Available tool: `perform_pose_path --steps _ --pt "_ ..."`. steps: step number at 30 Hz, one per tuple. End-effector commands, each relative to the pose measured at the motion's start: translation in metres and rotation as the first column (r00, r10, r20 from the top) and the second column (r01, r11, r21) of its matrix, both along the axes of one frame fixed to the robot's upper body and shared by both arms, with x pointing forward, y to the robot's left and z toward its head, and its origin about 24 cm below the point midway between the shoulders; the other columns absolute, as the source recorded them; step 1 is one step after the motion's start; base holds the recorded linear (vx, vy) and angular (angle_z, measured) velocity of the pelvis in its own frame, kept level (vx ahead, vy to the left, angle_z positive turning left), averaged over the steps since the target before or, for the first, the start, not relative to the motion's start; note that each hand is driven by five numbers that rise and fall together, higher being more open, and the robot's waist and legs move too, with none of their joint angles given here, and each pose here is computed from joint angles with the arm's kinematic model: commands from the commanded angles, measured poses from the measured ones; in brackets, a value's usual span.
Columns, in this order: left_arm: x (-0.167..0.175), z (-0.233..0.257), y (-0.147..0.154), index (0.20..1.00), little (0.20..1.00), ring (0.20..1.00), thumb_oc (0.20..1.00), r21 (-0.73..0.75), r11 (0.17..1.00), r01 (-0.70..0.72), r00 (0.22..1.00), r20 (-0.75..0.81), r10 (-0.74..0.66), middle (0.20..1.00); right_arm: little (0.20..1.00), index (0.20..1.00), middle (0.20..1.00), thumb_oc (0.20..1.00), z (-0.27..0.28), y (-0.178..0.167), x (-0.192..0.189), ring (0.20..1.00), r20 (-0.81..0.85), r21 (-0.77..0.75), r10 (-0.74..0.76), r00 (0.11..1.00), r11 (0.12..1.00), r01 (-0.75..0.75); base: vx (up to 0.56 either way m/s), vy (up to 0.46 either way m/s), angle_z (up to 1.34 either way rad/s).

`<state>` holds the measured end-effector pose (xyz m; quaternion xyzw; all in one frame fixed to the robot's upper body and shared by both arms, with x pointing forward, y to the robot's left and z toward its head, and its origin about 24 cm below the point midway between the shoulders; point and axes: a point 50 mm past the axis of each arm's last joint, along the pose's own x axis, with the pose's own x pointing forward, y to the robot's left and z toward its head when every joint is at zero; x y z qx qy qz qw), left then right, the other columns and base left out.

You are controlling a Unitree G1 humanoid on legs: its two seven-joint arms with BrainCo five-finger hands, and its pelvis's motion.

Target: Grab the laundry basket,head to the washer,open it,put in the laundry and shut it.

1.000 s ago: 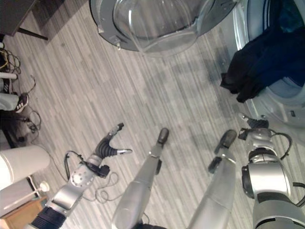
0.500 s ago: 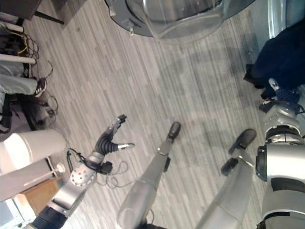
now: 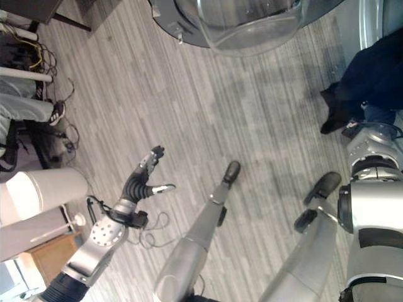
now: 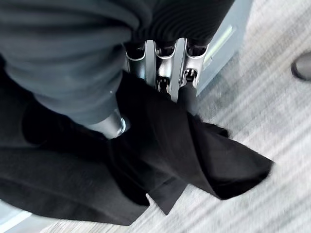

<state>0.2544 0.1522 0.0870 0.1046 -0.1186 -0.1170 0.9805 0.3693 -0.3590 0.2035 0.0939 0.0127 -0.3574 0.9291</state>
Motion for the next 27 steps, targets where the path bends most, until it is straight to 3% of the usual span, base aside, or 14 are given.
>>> perform_pose_path --steps 1,5,6,9,11,13,18,19,20,24,25,26,27 --pt "-0.001 0.008 0.004 1.000 1.000 1.000 1.000 -0.021 1.000 0.008 0.999 0.045 -0.007 1.000 0.200 0.200 0.200 0.200 0.012 0.009 0.007 0.200 0.107 0.005 0.047 0.993 0.999 -0.047 0.00 0.000 0.00" --pt "-0.001 0.008 0.003 1.000 1.000 1.000 1.000 -0.011 1.000 0.010 0.999 0.044 -0.010 1.000 0.200 0.200 0.200 0.200 0.012 0.012 0.009 0.200 0.128 0.020 0.055 0.990 0.998 -0.058 -0.02 -0.004 -0.02" --pt "0.001 0.009 0.000 1.000 1.000 1.000 1.000 -0.001 1.000 0.026 0.999 0.047 -0.026 1.000 0.200 0.200 0.200 0.200 0.026 0.019 0.013 0.200 0.261 0.109 0.043 0.965 0.991 -0.074 -0.08 -0.015 -0.02" --pt "0.003 0.010 -0.001 1.000 1.000 1.000 1.000 0.003 1.000 0.031 0.998 0.049 -0.031 1.000 0.200 0.200 0.200 0.200 0.035 0.017 0.011 0.200 0.343 0.163 0.006 0.939 0.984 -0.066 0.01 -0.018 -0.08" --pt "0.002 0.007 0.001 1.000 1.000 1.000 1.000 0.028 0.999 0.026 0.999 0.035 -0.027 1.000 0.200 0.200 0.200 0.200 0.071 0.002 -0.002 0.200 0.538 0.237 -0.117 0.835 0.971 -0.017 0.01 0.005 -0.09" --pt "0.001 0.005 0.002 1.000 1.000 1.000 1.000 0.031 0.999 0.028 0.999 0.025 -0.029 1.000 0.200 0.200 0.200 0.200 0.078 0.000 -0.006 0.200 0.577 0.253 -0.145 0.804 0.967 -0.007 0.04 0.011 -0.23" --pt "-0.005 -0.004 0.008 1.000 1.000 1.000 1.000 0.027 1.000 0.016 1.000 -0.019 -0.016 1.000 0.200 0.200 0.200 0.200 0.140 -0.016 -0.045 0.200 0.792 0.214 -0.224 0.568 0.973 0.085 0.06 0.021 -0.12" --pt "-0.005 -0.004 0.008 1.000 1.000 1.000 1.000 0.026 1.000 0.017 1.000 -0.021 -0.017 1.000 0.200 0.200 0.200 0.200 0.139 -0.015 -0.045 0.200 0.790 0.215 -0.227 0.569 0.973 0.090 0.09 0.041 -0.19" --pt "-0.009 -0.009 0.009 1.000 1.000 1.000 1.000 0.012 1.000 0.023 0.999 -0.043 -0.023 1.000 0.200 0.200 0.200 0.200 0.162 -0.015 -0.068 0.200 0.824 0.107 -0.230 0.517 0.960 0.257 0.06 0.039 -0.21" --pt "-0.011 -0.011 0.009 1.000 1.000 1.000 1.000 0.008 1.000 0.029 0.998 -0.053 -0.028 1.000 0.200 0.200 0.200 0.200 0.164 -0.017 -0.072 0.200 0.800 0.040 -0.235 0.552 0.939 0.342 0.05 0.016 -0.15" --pt "-0.014 -0.013 0.008 1.000 1.000 1.000 1.000 -0.002 0.999 0.042 0.997 -0.059 -0.042 1.000 0.200 0.200 0.200 0.200 0.161 -0.029 -0.077 0.200 0.667 -0.224 -0.263 0.697 0.822 0.524 0.05 0.024 -0.06" --pt "-0.015 -0.011 0.007 1.000 1.000 1.000 1.000 -0.013 0.999 0.049 0.998 -0.048 -0.049 1.000 0.200 0.200 0.200 0.200 0.152 -0.036 -0.073 0.200 0.535 -0.411 -0.310 0.785 0.717 0.564 0.05 0.024 -0.02" --pt "-0.015 -0.011 0.007 1.000 1.000 1.000 1.000 -0.016 0.999 0.048 0.998 -0.047 -0.049 1.000 0.200 0.200 0.200 0.200 0.153 -0.035 -0.072 0.200 0.536 -0.414 -0.310 0.786 0.714 0.564 0.00 0.000 0.00"
